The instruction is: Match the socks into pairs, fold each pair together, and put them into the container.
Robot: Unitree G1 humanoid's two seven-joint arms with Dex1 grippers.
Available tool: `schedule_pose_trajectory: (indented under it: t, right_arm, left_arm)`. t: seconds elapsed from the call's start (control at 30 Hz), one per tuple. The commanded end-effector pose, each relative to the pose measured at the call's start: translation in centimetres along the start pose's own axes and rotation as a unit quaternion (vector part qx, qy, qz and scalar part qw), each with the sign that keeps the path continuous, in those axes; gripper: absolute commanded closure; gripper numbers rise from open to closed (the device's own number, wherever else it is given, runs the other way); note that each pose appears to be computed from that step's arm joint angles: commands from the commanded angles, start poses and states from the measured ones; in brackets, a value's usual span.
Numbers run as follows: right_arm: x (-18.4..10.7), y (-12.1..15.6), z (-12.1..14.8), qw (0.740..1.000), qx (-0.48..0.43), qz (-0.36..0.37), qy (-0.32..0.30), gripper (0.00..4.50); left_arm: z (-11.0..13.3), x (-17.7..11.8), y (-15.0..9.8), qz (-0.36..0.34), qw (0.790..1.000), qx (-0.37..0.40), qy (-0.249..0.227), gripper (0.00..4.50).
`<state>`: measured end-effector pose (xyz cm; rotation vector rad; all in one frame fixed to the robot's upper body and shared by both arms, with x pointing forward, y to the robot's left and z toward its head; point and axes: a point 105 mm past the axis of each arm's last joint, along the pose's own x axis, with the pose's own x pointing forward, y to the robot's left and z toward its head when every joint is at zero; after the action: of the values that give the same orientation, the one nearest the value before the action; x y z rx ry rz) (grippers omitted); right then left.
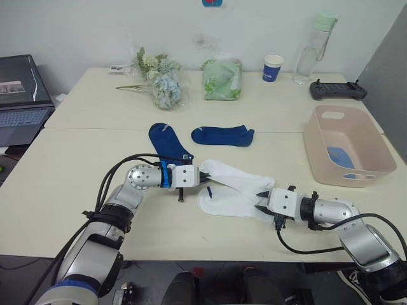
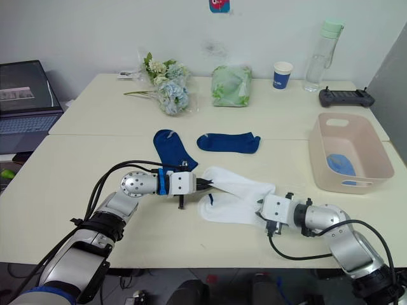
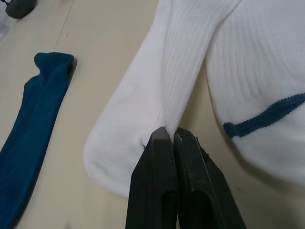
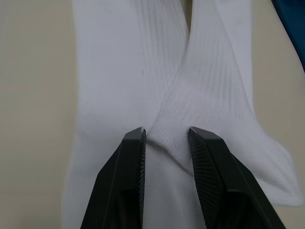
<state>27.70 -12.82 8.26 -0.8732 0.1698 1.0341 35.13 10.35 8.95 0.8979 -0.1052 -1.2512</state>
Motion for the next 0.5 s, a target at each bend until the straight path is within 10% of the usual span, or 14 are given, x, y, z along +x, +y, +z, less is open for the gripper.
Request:
schedule_pose_trajectory:
  t: [0.03, 0.13, 0.3, 0.5]
  right_arm:
    - [0.06, -0.52, 0.15, 1.0, -0.009, -0.014, -0.006, 2.97]
    - [-0.11, -0.77, 0.39, 1.0, 0.004, -0.017, -0.017, 2.97]
    - [-0.41, -0.92, 0.72, 0.999, 0.02, -0.015, -0.027, 4.45]
    - [-0.92, -1.23, 0.98, 0.998, 0.045, -0.022, -0.037, 4.45]
  left_arm:
    - [1.06, -0.16, 0.86, 0.019, 1.0, 0.01, -0.019, 4.5]
    - [1.05, -0.19, 0.83, 0.019, 1.0, 0.01, -0.019, 4.5]
    - [0.97, -0.33, 0.82, 0.019, 1.0, 0.01, -0.017, 4.5]
    - [0.93, -0.44, 0.9, 0.02, 1.0, 0.01, -0.015, 4.5]
